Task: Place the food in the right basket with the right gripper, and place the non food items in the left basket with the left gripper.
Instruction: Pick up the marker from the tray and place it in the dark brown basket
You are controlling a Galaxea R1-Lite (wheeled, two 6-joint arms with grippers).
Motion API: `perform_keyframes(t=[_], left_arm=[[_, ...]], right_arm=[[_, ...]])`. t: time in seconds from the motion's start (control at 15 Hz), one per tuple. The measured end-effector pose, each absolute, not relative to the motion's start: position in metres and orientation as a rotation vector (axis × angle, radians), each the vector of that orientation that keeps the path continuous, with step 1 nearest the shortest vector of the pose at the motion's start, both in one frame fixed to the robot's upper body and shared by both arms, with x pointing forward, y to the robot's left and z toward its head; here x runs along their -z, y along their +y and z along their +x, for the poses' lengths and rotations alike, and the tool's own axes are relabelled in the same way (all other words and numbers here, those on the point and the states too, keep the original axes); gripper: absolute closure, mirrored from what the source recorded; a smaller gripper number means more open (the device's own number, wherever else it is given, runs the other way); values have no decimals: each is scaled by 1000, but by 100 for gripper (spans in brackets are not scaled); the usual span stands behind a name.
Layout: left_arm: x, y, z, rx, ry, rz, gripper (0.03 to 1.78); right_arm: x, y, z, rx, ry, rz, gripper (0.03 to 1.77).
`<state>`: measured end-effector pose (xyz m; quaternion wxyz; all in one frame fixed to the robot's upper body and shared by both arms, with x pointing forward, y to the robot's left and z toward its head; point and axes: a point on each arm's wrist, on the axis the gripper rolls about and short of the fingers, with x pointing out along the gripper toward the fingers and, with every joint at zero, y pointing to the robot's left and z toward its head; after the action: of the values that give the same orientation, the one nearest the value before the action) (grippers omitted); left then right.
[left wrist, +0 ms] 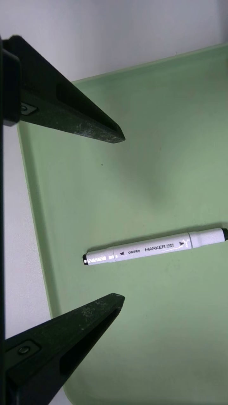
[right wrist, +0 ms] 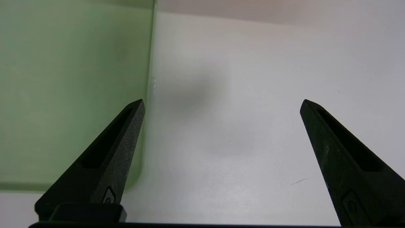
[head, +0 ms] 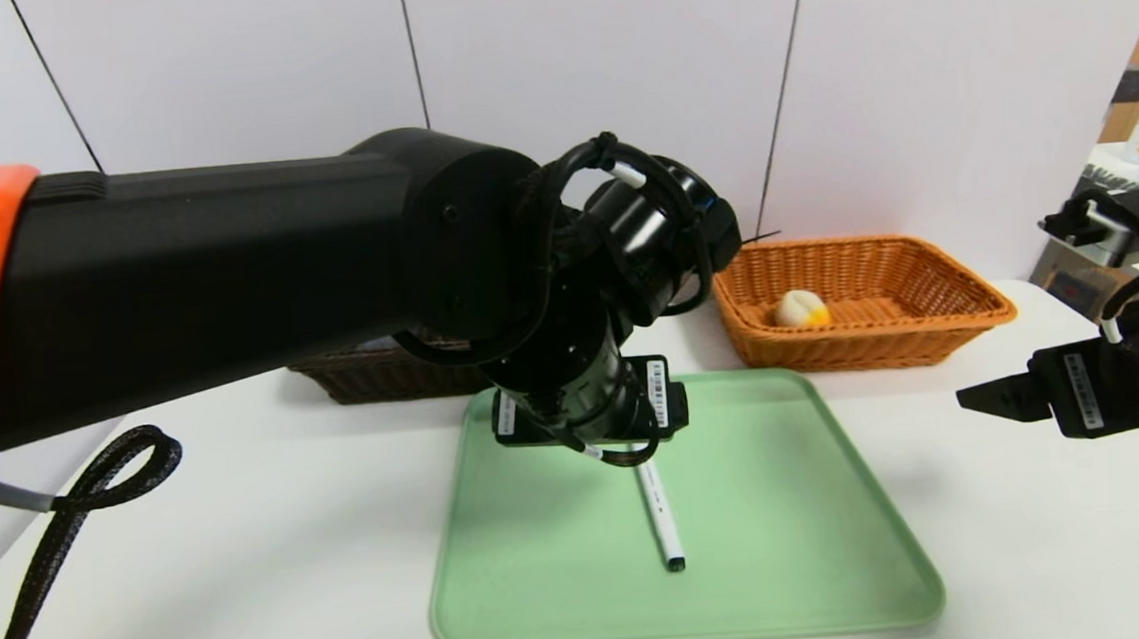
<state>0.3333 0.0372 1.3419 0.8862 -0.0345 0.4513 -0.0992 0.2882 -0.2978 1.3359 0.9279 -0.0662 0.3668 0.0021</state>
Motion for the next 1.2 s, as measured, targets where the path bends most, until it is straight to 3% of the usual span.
perform_keyframes(t=[0.47, 1.2], left_arm=[[-1317, 24, 342, 128, 921, -11, 12], [-1292, 5, 348, 143, 922, 12, 12]], right_arm=[[-1325, -300, 282, -9, 786, -135, 10], [-1320, -302, 281, -10, 804, -128, 10]])
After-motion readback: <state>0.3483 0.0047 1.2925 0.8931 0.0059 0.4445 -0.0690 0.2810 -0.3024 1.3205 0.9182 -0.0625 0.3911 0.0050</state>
